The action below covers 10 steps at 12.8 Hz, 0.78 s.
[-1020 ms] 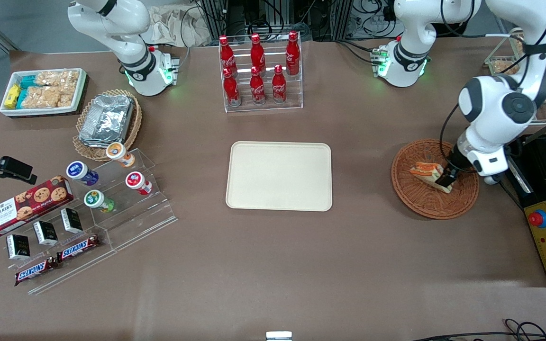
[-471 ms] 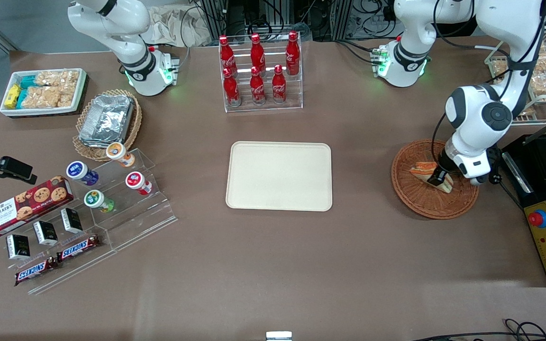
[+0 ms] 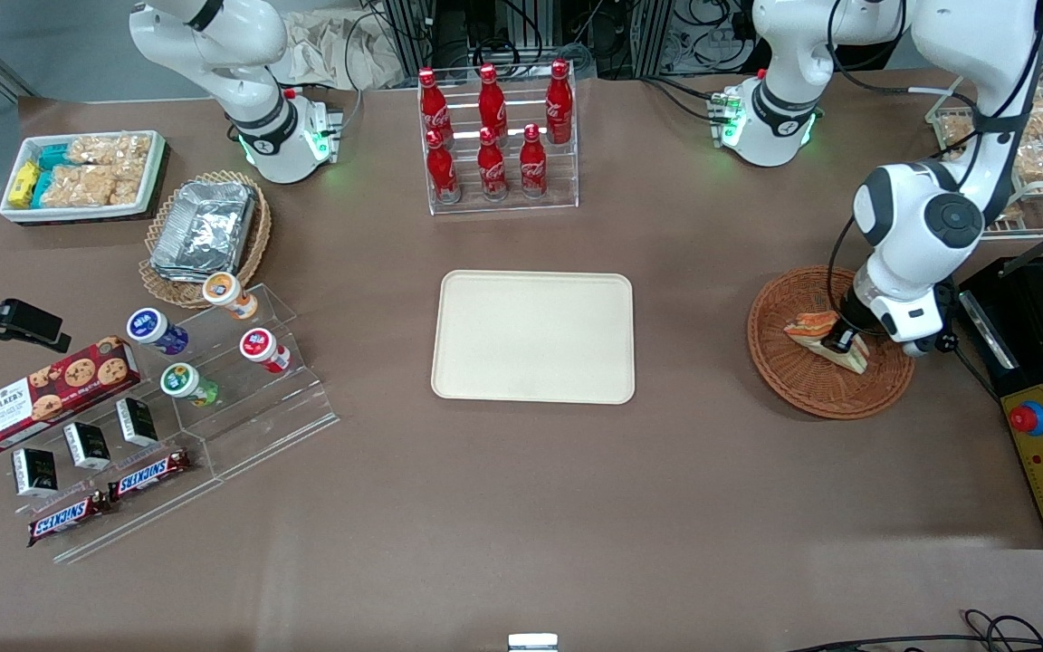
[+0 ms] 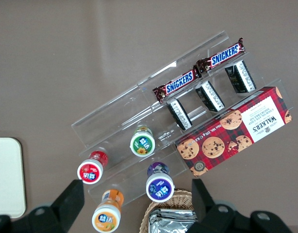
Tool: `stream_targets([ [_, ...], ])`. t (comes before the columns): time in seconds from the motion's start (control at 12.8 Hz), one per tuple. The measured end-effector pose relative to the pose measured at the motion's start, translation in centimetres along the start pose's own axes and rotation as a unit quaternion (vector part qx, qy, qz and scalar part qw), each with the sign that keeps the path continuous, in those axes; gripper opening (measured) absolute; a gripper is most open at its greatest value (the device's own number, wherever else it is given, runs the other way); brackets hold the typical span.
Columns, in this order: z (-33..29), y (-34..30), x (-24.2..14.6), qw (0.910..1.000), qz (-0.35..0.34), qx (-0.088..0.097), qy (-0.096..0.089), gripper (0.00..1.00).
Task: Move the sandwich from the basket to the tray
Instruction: 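Lift the sandwich up out of the basket with the left gripper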
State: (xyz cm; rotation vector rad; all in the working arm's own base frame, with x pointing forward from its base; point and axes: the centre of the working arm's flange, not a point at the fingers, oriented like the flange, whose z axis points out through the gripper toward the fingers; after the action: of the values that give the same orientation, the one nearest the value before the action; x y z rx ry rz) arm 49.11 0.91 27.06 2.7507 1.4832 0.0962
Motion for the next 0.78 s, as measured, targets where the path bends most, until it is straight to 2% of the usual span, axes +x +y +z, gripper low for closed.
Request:
stream_targets([
  [0.16, -5.5, 1.5, 1.1, 0.9993, 0.035, 0.01, -0.011, 0.21],
  [0.47, -22.8, 5.0, 2.6, 0.9932, 0.1, 0.041, -0.042, 0.21],
  [0.63, -30.3, 6.2, 1.7, 0.9849, 0.162, 0.041, -0.046, 0.21],
  [0.78, -34.5, 7.6, -1.1, 0.9682, 0.243, 0.038, -0.047, 0.21],
])
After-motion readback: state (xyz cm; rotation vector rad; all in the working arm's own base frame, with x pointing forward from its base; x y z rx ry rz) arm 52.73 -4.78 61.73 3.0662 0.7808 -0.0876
